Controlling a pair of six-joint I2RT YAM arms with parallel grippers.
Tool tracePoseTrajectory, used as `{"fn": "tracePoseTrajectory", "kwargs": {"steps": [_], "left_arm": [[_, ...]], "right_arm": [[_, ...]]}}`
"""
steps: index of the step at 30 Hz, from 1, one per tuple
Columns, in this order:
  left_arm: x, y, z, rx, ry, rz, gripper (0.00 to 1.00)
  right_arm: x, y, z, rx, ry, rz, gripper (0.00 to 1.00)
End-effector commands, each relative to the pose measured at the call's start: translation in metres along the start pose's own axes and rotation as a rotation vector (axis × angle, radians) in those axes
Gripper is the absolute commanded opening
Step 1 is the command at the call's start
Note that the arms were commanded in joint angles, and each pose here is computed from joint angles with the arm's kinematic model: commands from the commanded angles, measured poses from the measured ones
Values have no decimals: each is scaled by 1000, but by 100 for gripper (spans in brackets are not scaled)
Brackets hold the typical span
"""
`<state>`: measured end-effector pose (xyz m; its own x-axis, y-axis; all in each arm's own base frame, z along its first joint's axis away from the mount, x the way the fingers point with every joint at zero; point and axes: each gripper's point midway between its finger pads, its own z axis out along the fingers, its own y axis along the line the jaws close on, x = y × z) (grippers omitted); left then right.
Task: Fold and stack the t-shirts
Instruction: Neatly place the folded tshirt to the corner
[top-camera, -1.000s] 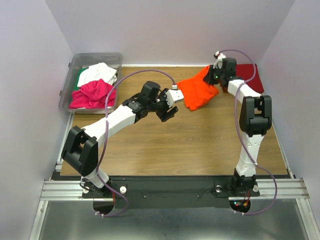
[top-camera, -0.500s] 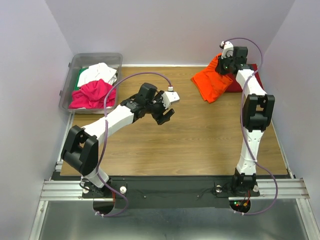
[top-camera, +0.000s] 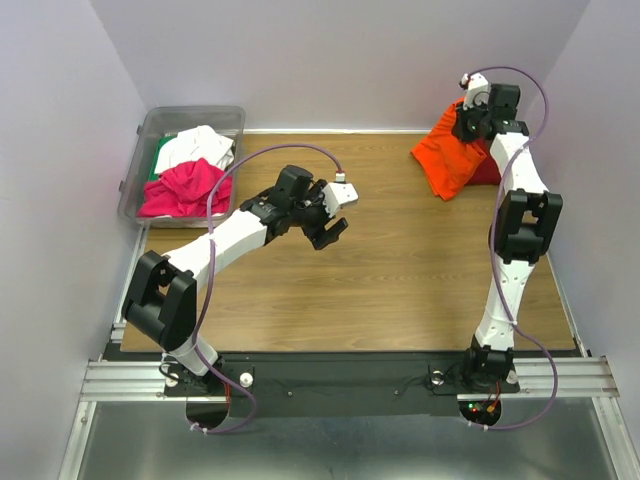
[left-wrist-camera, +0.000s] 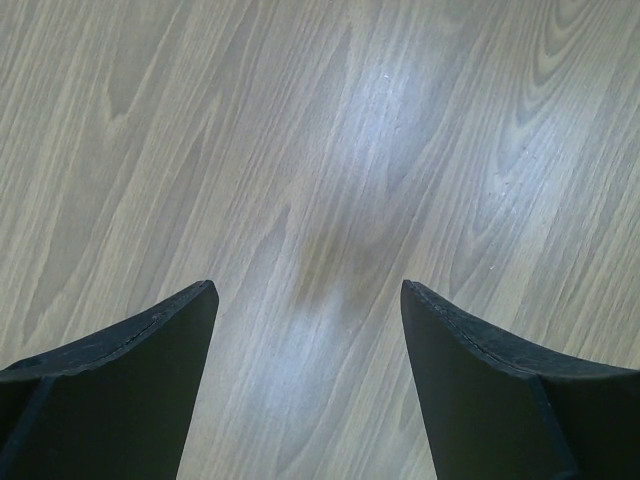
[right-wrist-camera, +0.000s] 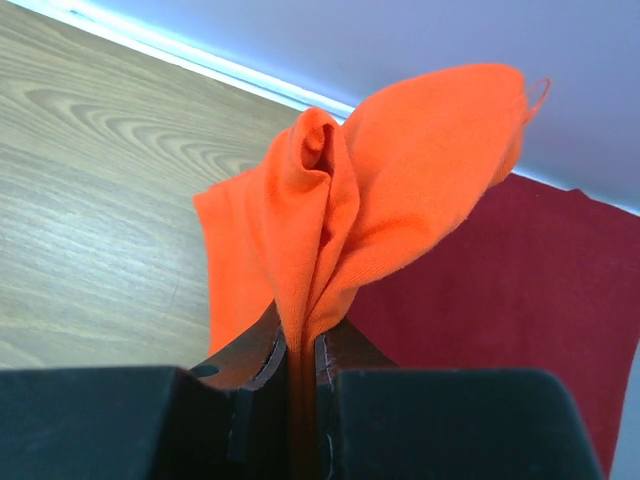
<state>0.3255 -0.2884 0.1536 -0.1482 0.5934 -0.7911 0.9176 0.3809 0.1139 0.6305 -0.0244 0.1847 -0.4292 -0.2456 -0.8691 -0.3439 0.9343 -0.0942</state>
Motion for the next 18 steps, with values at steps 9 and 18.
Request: {"fn": "tracePoseTrajectory", "kwargs": {"steps": [9,18], "left_arm": [[-21,5,-15,-20,-58,33,86],[-16,8,-15,-29,-43,32,86]], "right_arm": [[-107,-25,-59,54,-243,-22,0],[-91,-46,-47,81,-223,-1,1]]}}
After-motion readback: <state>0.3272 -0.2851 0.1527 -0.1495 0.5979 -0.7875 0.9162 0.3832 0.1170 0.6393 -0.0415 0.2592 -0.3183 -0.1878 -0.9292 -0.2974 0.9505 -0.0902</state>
